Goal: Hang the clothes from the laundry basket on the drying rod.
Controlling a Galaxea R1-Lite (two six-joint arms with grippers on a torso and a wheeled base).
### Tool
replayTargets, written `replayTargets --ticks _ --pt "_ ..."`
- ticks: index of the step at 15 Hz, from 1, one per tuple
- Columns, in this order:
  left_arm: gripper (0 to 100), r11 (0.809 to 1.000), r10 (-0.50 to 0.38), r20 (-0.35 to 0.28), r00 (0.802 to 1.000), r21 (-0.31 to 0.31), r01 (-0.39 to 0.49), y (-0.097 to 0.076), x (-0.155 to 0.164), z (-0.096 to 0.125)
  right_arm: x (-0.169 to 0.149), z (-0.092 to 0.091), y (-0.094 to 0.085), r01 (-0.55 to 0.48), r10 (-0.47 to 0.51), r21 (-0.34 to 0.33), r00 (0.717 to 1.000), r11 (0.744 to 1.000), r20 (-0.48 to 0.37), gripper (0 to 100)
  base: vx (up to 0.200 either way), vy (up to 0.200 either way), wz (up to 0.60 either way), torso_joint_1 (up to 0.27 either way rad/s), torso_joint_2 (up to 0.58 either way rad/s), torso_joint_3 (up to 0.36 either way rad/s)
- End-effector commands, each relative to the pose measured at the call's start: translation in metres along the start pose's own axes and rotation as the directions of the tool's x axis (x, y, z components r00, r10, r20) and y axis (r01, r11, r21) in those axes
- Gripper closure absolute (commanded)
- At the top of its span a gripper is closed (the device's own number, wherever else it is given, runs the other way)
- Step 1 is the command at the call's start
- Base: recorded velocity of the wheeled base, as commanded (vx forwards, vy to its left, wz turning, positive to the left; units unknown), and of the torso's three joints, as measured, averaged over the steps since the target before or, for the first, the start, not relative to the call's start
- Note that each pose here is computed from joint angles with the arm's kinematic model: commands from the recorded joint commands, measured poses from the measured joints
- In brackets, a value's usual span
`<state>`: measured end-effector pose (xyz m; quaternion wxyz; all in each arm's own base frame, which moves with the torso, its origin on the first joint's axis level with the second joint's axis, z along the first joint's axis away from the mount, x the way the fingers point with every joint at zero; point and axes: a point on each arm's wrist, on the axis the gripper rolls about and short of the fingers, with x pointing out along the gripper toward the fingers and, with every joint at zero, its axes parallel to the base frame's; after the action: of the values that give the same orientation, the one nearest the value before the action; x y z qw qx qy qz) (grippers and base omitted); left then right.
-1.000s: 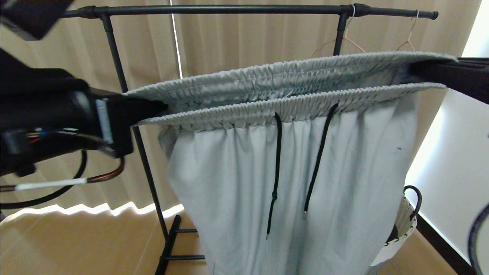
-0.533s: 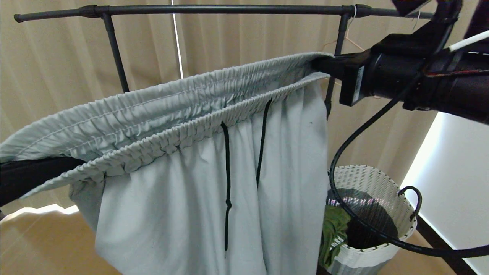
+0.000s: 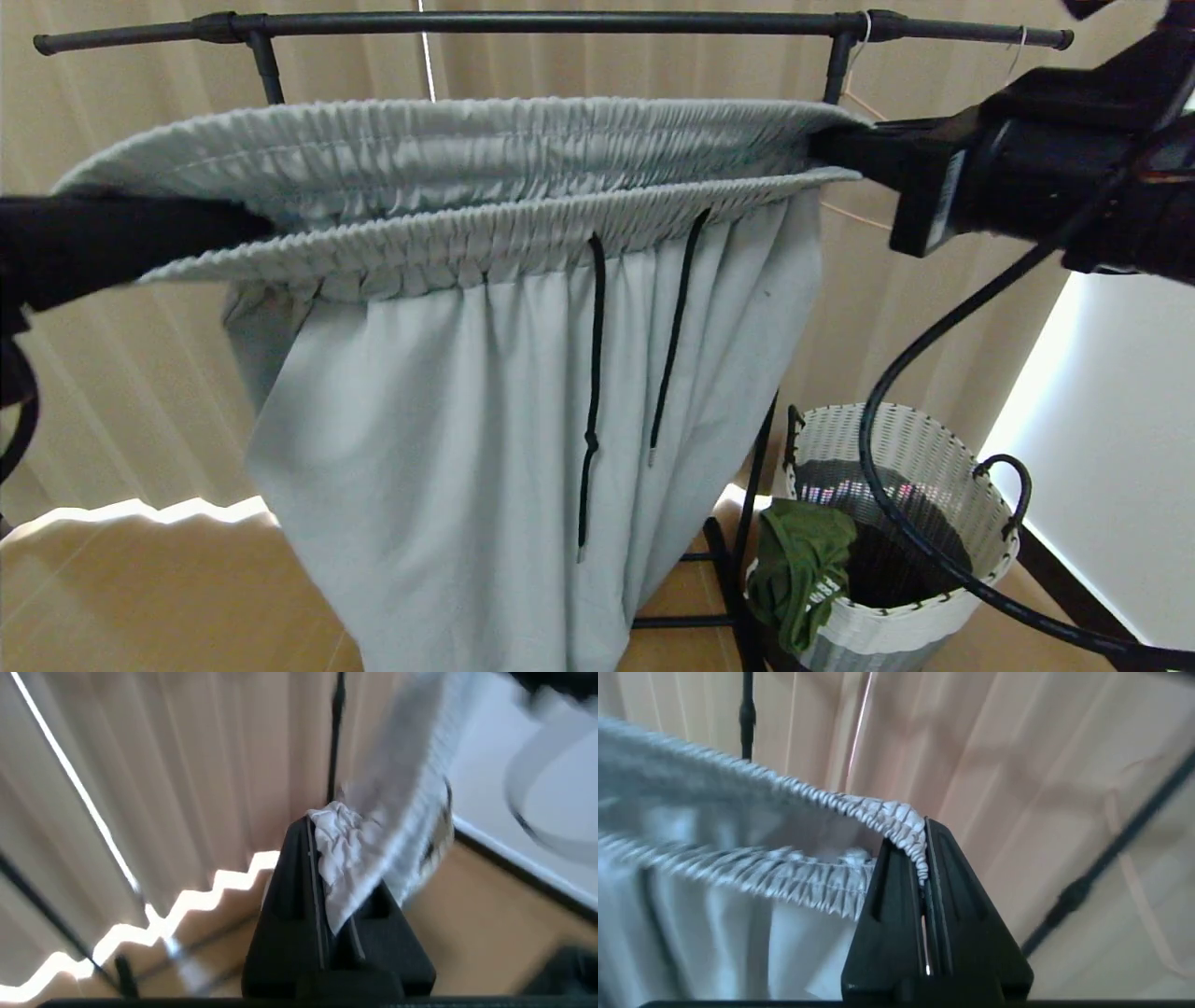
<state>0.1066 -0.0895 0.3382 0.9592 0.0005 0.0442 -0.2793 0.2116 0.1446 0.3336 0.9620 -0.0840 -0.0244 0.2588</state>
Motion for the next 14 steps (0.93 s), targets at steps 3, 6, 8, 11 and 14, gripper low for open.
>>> replayTargets --ticks 3,6,8,11,14 --pt "100 0.999 0.036 0.012 0.999 -0.001 -0.036 -0.009 0.097 0.024 -0.072 0.017 -0.007 -0.005 0.004 0.006 0.995 1.0 0.098 100 0.0 0.0 0.0 0.0 0.0 0.0" --pt "100 0.999 0.047 0.032 0.998 -0.005 -0.047 -0.01 0.127 0.035 -0.098 0.01 0.002 -0.068 0.067 0.006 0.992 0.998 0.111 100 0.0 0.0 0.0 0.0 0.0 0.0" --pt "100 0.999 0.046 0.027 0.999 -0.004 -0.046 -0.012 0.138 0.035 -0.109 0.004 0.008 -0.108 0.108 0.0 0.988 0.994 0.107 100 0.0 0.0 0.0 0.0 0.0 0.0" --pt "100 0.999 0.042 0.01 0.999 0.002 -0.042 -0.014 0.144 0.031 -0.116 -0.002 0.013 -0.149 0.149 -0.003 0.985 0.989 0.087 100 0.0 0.0 0.0 0.0 0.0 0.0" --pt "100 0.999 0.04 0.012 0.999 0.004 -0.04 -0.015 0.143 0.032 -0.116 -0.002 0.014 -0.156 0.156 -0.004 0.984 0.988 0.088 100 0.0 0.0 0.0 0.0 0.0 0.0"
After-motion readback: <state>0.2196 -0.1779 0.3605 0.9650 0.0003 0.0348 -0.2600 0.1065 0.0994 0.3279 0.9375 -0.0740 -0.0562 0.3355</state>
